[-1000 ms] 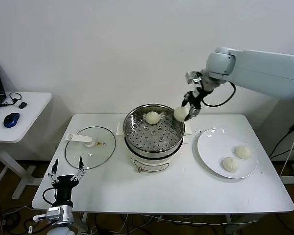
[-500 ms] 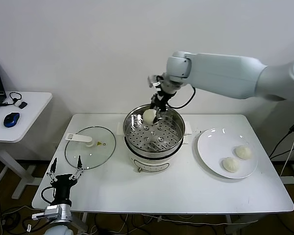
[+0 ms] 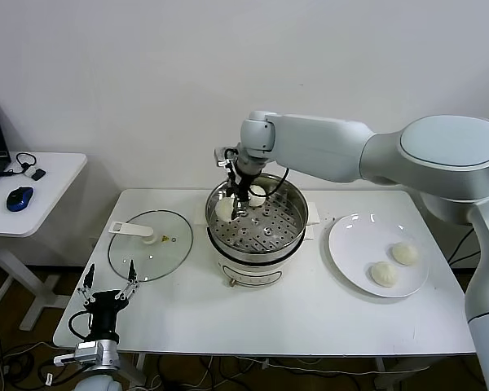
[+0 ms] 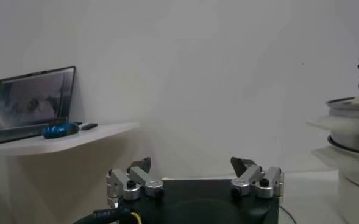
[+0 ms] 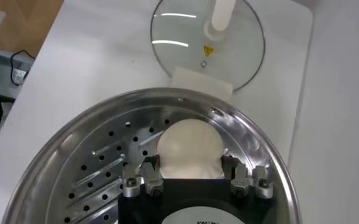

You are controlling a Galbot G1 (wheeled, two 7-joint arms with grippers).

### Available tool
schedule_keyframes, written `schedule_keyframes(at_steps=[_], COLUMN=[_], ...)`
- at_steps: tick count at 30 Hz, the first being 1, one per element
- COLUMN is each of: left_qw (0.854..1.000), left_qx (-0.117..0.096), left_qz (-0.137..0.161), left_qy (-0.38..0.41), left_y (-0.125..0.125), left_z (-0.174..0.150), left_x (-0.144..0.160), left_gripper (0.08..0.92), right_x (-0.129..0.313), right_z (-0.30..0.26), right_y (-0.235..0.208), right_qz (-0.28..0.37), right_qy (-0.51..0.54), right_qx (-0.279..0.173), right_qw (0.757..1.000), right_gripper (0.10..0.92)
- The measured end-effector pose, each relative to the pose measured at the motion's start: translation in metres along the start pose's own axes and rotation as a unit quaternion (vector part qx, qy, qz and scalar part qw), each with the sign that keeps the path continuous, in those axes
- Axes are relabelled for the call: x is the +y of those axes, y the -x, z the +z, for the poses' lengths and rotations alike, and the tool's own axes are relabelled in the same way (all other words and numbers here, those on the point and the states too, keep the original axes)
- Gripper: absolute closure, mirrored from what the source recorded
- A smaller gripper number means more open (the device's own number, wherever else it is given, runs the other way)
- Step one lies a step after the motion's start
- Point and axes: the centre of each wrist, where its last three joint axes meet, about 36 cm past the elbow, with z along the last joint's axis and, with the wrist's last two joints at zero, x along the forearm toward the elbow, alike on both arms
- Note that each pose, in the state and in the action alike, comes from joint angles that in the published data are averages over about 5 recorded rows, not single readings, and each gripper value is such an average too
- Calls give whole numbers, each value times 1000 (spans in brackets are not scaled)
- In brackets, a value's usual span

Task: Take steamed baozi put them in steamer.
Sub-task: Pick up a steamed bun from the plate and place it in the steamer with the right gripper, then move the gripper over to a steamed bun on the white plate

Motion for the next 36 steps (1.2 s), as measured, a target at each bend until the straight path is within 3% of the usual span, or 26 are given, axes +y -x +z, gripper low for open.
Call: schedule_keyframes(at_steps=[6,14,19,28,36], left_qw=[1000,1000,1000,1000,1000], left_qx=[0,0,-1,-3,-3], left_qz=[0,-2,-2,-1,2], left_qy=[-1,0,0,0,1], left_y=[0,0,0,-1,-4], left_z=[1,2,0,-4,-7], left_x=[-1,1,1,1,-1], left_gripper=[177,177,177,177,177], right_x=[0,-2,-3,-6,-2], right_z=[-5,-7,-4,13,62], right_y=[13,17,10,-34,-86], right_qz=[1,6,4,0,-5], right_qy=[-2,-4,-3,-7,-2], right_qx=[4,6,6,11,35], right_qw=[1000,1000,1000,1000,999], right_gripper=[343,206,200,200,200])
